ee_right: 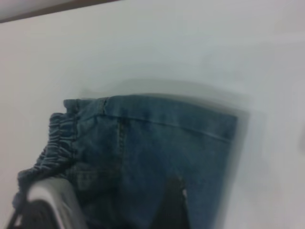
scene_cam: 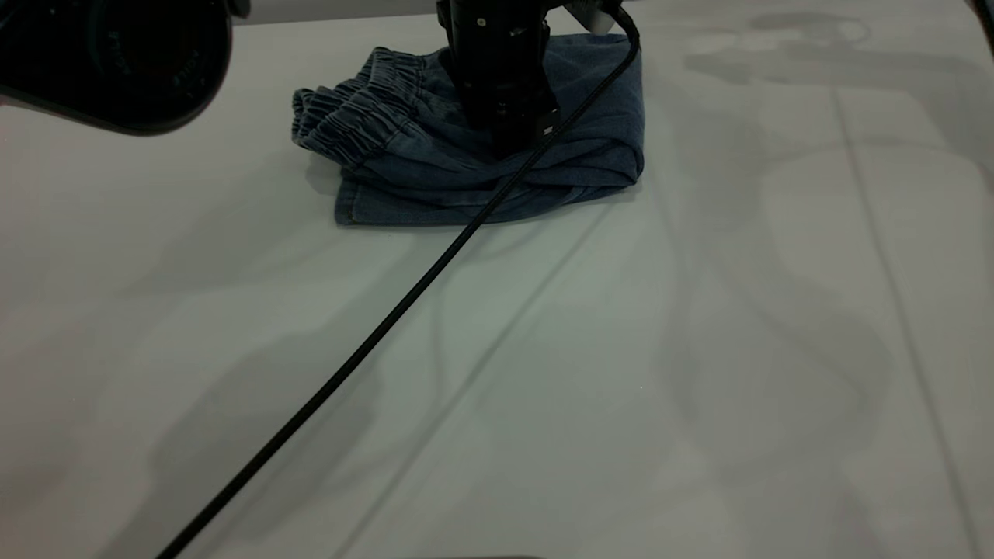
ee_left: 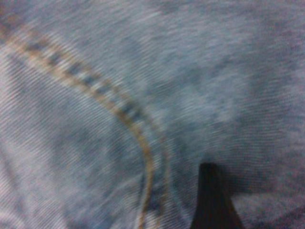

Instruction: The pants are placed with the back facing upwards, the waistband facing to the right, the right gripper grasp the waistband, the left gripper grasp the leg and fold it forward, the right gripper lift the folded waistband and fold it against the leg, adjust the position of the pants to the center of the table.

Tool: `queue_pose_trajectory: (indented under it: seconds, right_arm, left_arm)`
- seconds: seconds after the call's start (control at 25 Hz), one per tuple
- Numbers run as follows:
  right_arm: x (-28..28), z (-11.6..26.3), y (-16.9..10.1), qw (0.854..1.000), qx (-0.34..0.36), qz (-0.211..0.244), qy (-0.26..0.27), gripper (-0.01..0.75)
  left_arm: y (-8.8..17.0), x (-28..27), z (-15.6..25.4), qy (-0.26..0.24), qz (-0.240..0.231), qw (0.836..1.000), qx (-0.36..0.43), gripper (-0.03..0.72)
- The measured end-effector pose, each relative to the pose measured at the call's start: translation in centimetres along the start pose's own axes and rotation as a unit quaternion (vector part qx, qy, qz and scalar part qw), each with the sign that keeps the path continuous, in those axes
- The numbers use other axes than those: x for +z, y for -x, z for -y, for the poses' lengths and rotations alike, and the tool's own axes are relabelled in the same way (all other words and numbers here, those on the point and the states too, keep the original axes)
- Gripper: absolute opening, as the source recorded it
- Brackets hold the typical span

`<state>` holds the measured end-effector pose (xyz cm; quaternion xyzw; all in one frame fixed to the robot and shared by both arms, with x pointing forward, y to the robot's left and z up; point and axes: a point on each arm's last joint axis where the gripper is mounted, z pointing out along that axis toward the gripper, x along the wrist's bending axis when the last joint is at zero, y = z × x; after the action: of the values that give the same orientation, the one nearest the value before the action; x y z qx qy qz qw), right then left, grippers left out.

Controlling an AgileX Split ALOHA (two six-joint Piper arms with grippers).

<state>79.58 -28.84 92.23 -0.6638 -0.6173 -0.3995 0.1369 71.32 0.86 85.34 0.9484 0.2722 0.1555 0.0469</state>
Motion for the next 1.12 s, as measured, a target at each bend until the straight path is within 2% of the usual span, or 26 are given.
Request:
queue_pose_trajectory:
  seconds: [0.2, 0.48, 0.64, 0.88, 1.12]
  right_arm:
    - [-2.7, -0.8, -1.8, 0.999, -0.029, 0.027, 0.018, 0.575]
    - [-9.5, -2.0, -8.7, 0.994, -0.072, 0.026, 0.079, 0.575]
    - [-14.4, -1.8, -13.6, 0.988, -0.097, 0.019, 0.120, 0.575]
    - [-21.1, 0.1, -20.4, 0.975, -0.136, 0.003, 0.175, 0.575]
    - [-24.4, 2.9, -26.4, 0.964, -0.176, -0.022, 0.198, 0.575]
  left_arm:
    - [-1.8, -4.0, -0.6, 0.023, -0.043, 0.998, -0.029, 0.416]
    - [-4.3, -13.5, -1.5, 0.100, -0.089, 0.987, -0.088, 0.416]
    - [-5.7, -19.3, -1.2, 0.144, -0.123, 0.973, -0.129, 0.416]
    - [-6.9, -28.5, 0.3, 0.221, -0.150, 0.948, -0.171, 0.416]
    - [-7.2, -36.9, 3.0, 0.291, -0.171, 0.922, -0.191, 0.416]
